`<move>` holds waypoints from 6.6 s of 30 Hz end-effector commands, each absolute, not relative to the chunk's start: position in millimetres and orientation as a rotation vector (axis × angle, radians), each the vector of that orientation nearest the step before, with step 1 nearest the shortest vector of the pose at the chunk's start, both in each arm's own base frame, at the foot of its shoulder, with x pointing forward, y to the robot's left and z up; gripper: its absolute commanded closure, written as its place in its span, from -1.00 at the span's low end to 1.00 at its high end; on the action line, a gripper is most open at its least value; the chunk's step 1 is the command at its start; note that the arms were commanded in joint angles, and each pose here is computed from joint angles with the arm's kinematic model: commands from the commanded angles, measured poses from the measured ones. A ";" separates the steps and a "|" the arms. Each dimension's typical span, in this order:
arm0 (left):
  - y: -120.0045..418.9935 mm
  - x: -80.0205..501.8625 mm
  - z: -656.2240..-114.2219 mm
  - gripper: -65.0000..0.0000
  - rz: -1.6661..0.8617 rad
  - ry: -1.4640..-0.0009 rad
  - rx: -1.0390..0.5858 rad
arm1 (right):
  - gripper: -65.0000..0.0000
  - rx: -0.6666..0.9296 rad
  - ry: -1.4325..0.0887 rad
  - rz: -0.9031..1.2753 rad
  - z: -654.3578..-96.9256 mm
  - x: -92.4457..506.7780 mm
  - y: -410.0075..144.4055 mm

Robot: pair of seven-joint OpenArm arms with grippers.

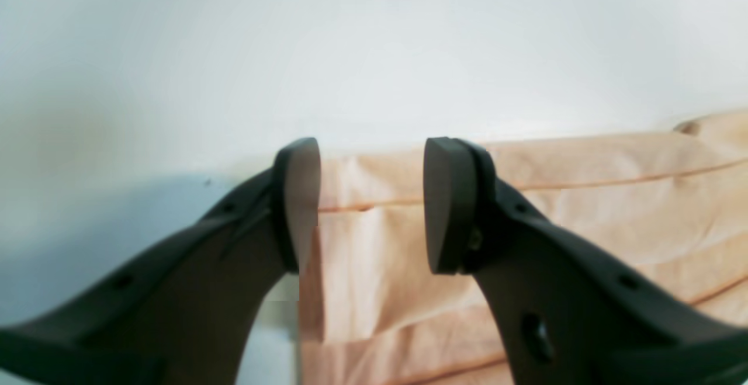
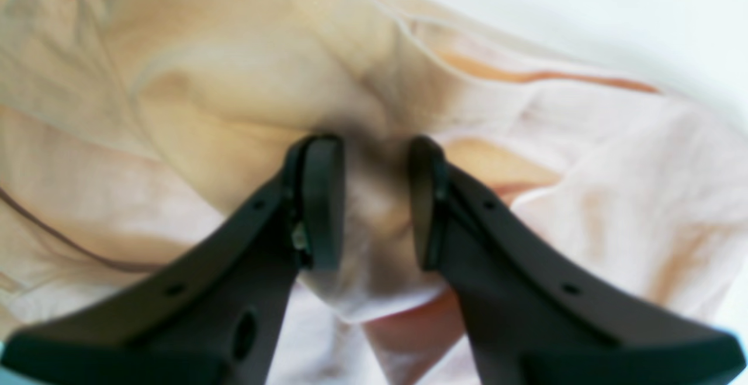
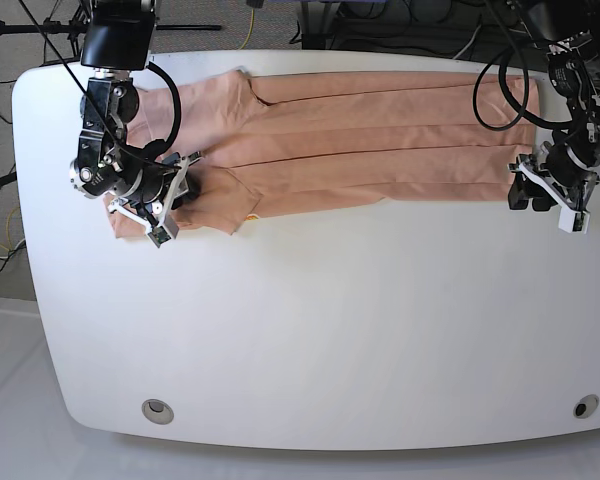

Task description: Fold the T-shirt properly

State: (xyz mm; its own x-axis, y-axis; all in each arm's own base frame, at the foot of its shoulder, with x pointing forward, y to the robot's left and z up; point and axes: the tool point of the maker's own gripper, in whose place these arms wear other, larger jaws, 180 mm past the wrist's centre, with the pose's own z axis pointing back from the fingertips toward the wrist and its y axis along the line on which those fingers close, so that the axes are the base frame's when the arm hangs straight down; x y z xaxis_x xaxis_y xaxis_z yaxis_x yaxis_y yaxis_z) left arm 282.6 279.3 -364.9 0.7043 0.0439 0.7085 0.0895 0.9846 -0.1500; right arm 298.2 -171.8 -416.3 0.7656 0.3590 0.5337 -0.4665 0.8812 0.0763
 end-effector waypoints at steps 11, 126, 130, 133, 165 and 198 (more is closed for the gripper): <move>286.7 274.7 -362.1 -0.02 -0.046 -0.758 -0.161 | 0.42 0.194 -0.548 0.463 -410.3 304.0 -175.5; 300.6 252.6 -329.9 -0.04 -0.082 -0.838 -0.071 | 0.85 0.153 -0.530 0.593 -394.5 291.0 -146.0; 301.0 250.3 -328.2 -0.04 -0.066 -0.851 -0.083 | 0.84 0.158 -0.521 0.583 -398.4 289.7 -147.5; 306.7 248.9 -328.4 -0.04 -0.026 -0.866 -0.091 | 0.85 0.160 -0.531 0.577 -396.4 291.6 -148.1; 315.0 255.0 -369.7 -0.08 0.079 -0.786 -0.167 | 0.87 0.184 -0.525 0.565 -407.2 290.8 -145.6; 313.8 262.0 -393.5 -0.20 0.129 -0.764 -0.217 | 0.88 0.188 -0.502 0.567 -411.6 283.8 -143.2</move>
State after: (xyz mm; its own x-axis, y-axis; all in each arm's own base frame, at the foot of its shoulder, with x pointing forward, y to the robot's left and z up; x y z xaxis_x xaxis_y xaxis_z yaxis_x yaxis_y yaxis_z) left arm 254.8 307.6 -406.5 0.7439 0.2152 0.6326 -0.0566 0.9636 -0.2611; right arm 278.2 -142.3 -418.3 0.7415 0.4619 0.4866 -0.5520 0.8323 0.0512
